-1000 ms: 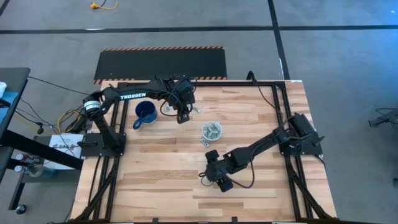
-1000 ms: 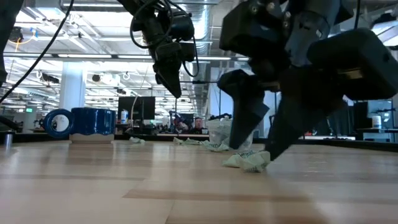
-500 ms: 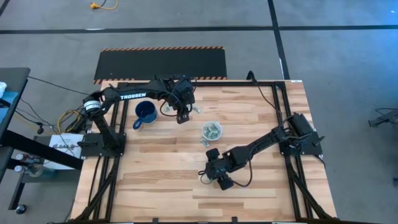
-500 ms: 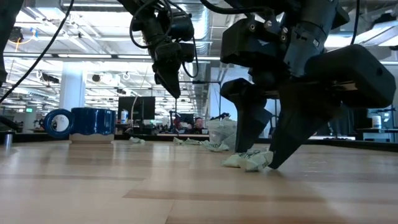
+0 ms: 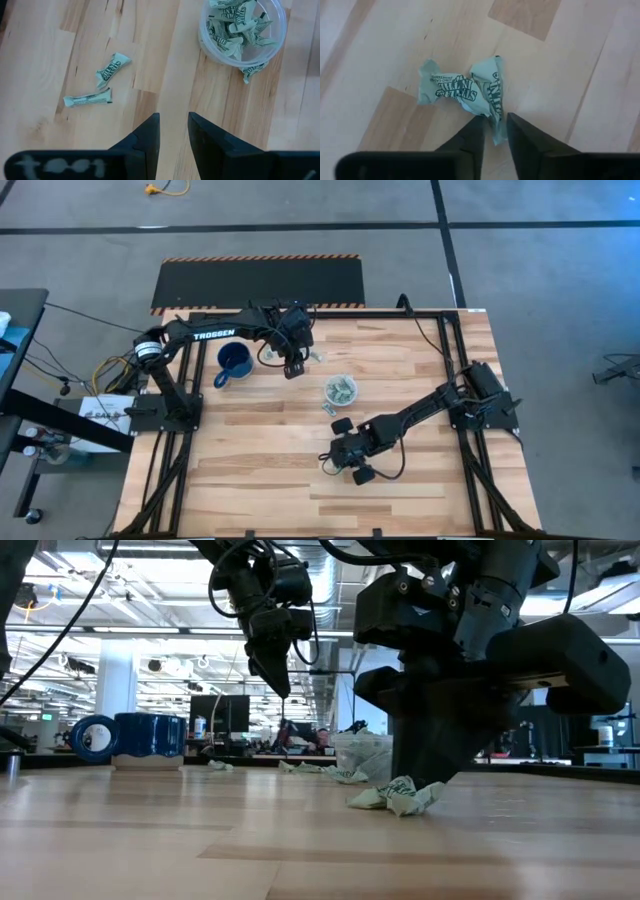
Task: Pick and place items into bin
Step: Put the gray stevia packet into the transparent bin
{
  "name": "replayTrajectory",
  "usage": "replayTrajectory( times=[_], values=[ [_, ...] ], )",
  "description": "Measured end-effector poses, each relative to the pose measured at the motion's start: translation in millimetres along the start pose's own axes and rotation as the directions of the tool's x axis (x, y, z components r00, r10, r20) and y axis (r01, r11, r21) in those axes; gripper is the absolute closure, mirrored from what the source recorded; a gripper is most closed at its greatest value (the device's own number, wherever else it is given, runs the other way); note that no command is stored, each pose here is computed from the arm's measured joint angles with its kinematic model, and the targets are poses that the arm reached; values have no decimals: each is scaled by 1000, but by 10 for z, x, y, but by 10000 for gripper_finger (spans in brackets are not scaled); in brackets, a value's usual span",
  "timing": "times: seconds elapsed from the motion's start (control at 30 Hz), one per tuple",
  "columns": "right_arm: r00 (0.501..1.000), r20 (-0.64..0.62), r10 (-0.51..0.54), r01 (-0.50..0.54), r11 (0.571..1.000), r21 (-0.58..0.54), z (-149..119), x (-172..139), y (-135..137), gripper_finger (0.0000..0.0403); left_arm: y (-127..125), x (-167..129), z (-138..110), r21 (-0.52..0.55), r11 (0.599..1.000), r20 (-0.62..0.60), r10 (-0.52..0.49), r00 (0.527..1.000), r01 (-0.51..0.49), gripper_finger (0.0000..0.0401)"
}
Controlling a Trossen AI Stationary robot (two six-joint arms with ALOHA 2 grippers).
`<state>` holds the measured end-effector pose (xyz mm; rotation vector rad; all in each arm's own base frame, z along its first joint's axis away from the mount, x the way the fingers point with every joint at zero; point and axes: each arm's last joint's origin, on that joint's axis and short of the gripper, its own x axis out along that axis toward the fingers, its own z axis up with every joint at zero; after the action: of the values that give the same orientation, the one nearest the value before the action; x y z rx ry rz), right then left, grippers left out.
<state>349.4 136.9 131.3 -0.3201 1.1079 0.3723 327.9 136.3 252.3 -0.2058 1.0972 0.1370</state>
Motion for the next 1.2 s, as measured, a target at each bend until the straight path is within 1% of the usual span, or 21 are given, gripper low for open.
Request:
replayTrajectory(
  times=[0.27, 0.47, 0.6, 0.67, 0.77, 0.87, 0.93, 1.13, 1.2],
  values=[
    [1000, 3, -6, 6, 1000, 12, -1, 0, -47, 397, 0, 0, 0, -4, 1000, 0, 0, 1000, 0, 312],
    [1000, 4, -9, 9, 1000, 17, -3, -4, -69, 400, 0, 0, 0, -4, 1000, 0, 0, 1000, 0, 312],
    [1000, 15, -17, 17, 1000, 18, 13, -94, -77, 401, 0, 0, 0, -4, 1000, 0, 0, 1000, 0, 312],
    [999, 7, -52, 52, 998, 18, 11, -191, -89, 401, 0, 0, 0, -3, 1000, 0, 0, 1000, 0, 312],
    [989, -21, -147, 147, 989, 23, -12, -383, -147, 402, 1, 0, 0, -4, 1000, 0, 0, 1000, 0, 312],
    [967, -53, -248, 251, 967, 41, -59, -605, -273, 402, 1, 0, 0, -4, 1000, 0, 0, 1000, 0, 312],
    [954, -70, -293, 297, 953, 61, -100, -751, -392, 402, 0, 0, 0, -3, 1000, 0, 1, 1000, -1, 312],
    [935, -62, -348, 353, 921, 165, -227, -1043, -875, 402, 1, 0, 0, -4, 1000, 0, 1, 1000, -1, 312],
    [941, -63, -332, 337, 917, 214, -290, -1079, -1038, 402, 0, 0, 0, -3, 1000, 0, 2, 1000, -2, 312]
  ],
)
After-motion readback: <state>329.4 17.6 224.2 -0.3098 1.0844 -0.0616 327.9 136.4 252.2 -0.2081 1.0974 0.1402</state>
